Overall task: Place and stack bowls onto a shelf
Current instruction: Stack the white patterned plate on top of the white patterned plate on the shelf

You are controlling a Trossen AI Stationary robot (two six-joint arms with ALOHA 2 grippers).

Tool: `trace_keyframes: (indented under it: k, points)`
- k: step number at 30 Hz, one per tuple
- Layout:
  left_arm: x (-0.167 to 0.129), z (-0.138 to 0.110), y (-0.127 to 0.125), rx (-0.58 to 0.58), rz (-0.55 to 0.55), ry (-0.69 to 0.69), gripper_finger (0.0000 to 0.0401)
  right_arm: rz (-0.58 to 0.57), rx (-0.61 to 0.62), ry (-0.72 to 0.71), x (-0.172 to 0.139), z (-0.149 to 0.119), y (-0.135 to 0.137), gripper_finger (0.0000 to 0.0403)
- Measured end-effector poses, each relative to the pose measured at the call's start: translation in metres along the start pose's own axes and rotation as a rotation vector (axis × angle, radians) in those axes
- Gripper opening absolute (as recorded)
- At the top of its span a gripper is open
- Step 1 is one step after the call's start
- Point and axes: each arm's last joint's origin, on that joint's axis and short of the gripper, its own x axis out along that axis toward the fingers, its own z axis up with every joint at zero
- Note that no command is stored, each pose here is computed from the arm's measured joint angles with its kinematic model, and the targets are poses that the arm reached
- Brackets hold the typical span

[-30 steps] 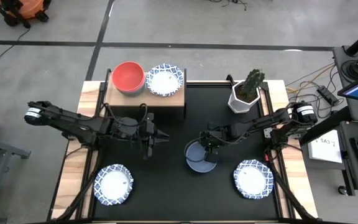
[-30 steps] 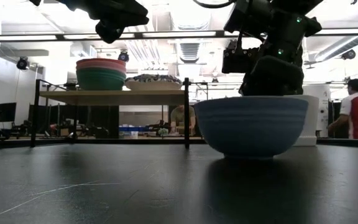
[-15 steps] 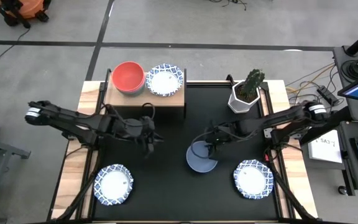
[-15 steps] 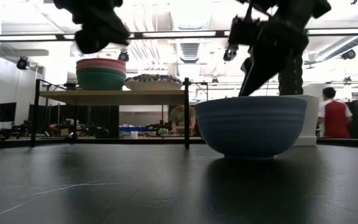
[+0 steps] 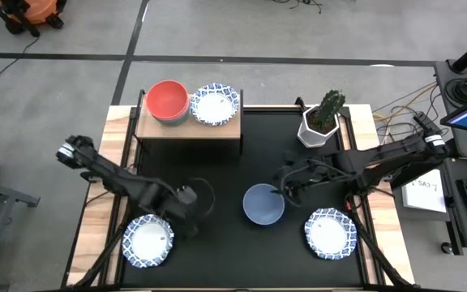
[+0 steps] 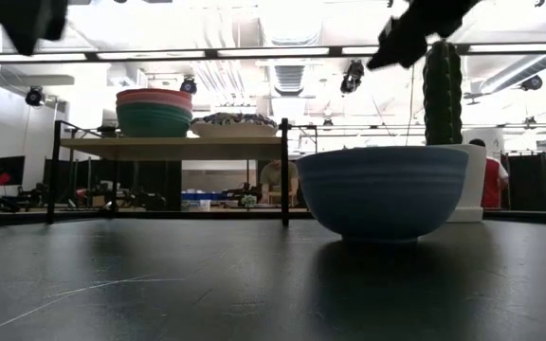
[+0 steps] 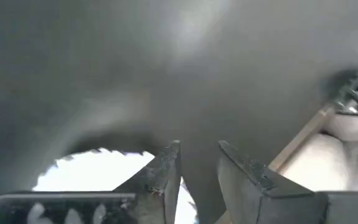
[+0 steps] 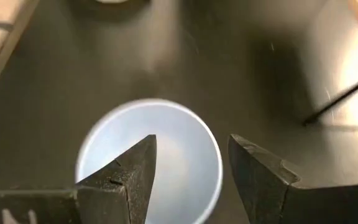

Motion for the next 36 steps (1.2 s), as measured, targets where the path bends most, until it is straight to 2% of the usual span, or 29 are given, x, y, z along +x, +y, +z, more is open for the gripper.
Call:
trace_keyframes:
  k: [3, 7, 12, 15, 21, 29, 36]
  points:
    - [0.008, -0.011, -0.021, -0.048, -0.005, 0.044, 0.0106, 0.035, -0.040, -0.066, -0.007, 0.005, 0.010, 0.0187]
    - [0.026, -0.034, -0.042, -0.097, 0.050, 0.057, 0.0147, 0.087, -0.133, -0.126, -0.014, 0.008, 0.024, 0.0187]
    - [0.053, -0.055, -0.051, -0.181, 0.185, 0.071, 0.0190, 0.143, -0.147, -0.137, -0.019, 0.006, 0.040, 0.0187]
    - [0.066, -0.062, -0.053, -0.172, 0.233, 0.078, 0.0200, 0.176, -0.174, -0.125, -0.015, 0.003, 0.051, 0.0187]
    - [0.083, -0.075, -0.052, -0.160, 0.338, 0.081, 0.0194, 0.198, -0.188, -0.153, -0.012, 0.004, 0.061, 0.0187]
    - [0.102, -0.090, -0.047, -0.173, 0.416, 0.071, 0.0170, 0.197, -0.198, -0.166, -0.013, 0.006, 0.061, 0.0187]
    - [0.119, -0.092, -0.038, -0.206, 0.413, 0.069, 0.0142, 0.196, -0.209, -0.167, -0.013, 0.006, 0.061, 0.0187]
